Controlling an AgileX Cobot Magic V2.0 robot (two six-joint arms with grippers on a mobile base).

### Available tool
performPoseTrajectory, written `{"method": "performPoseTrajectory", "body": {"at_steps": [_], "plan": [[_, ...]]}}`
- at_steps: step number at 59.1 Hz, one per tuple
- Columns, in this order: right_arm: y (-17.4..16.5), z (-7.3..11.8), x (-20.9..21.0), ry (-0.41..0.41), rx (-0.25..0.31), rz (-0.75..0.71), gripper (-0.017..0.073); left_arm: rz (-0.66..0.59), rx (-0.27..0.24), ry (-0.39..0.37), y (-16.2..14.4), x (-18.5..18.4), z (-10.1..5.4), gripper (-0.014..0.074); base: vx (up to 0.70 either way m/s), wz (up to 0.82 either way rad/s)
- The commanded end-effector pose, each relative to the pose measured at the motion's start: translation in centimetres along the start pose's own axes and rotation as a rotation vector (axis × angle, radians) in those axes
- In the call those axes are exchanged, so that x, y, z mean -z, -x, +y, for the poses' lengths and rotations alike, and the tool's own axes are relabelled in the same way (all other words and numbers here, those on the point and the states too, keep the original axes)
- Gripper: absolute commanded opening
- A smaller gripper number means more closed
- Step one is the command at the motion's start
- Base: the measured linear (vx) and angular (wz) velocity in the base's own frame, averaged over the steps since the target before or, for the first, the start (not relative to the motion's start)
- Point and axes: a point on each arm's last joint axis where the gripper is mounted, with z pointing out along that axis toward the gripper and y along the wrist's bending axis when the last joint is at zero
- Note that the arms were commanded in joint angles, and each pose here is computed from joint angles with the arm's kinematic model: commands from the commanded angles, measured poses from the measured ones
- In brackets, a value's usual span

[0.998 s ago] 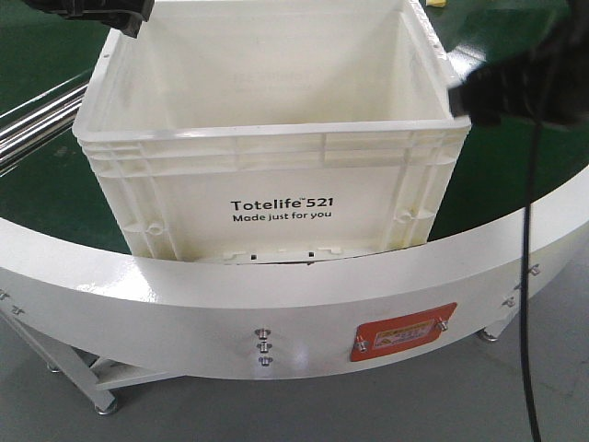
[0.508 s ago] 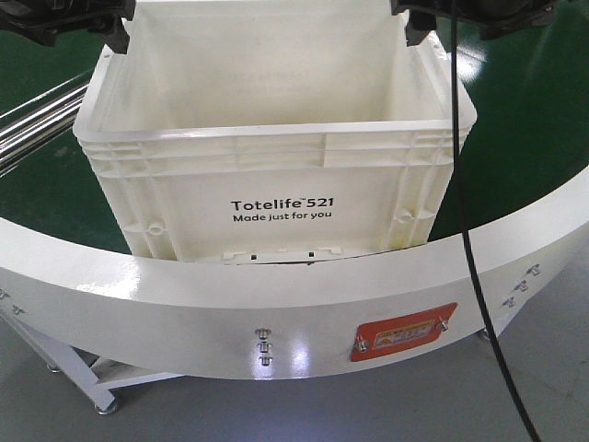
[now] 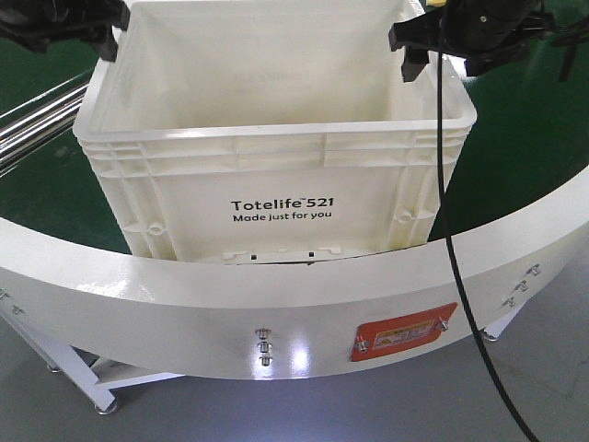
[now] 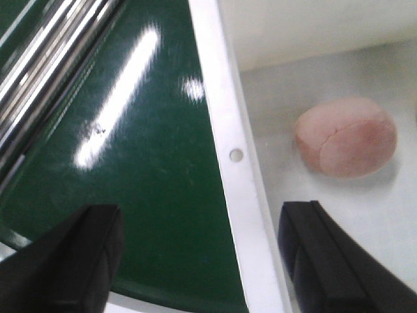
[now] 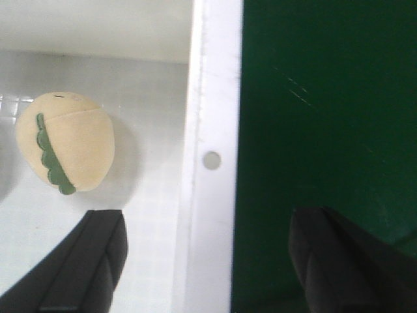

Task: Place moving items into box and shelve
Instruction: 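Move both grippers to the tote's side rims and clamp them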

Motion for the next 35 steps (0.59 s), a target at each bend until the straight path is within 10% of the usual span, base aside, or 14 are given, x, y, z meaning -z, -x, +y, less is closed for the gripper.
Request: {"method": "performPoseTrajectory", "body": {"at_steps": [1, 35], "plan": [[1.1, -0.4, 2.9, -0.018, 0.015, -0.134, 0.0557, -0.099, 0.029, -0.006, 0.3, 1.8, 0.2, 0.059, 0.0, 0.0], [1.4, -0.2, 2.3, -0.004, 0.013, -0.162, 0.0557, -0.075, 0.092, -0.072, 0.1, -2.1, -1.0, 0.059, 0.0, 0.0]]}}
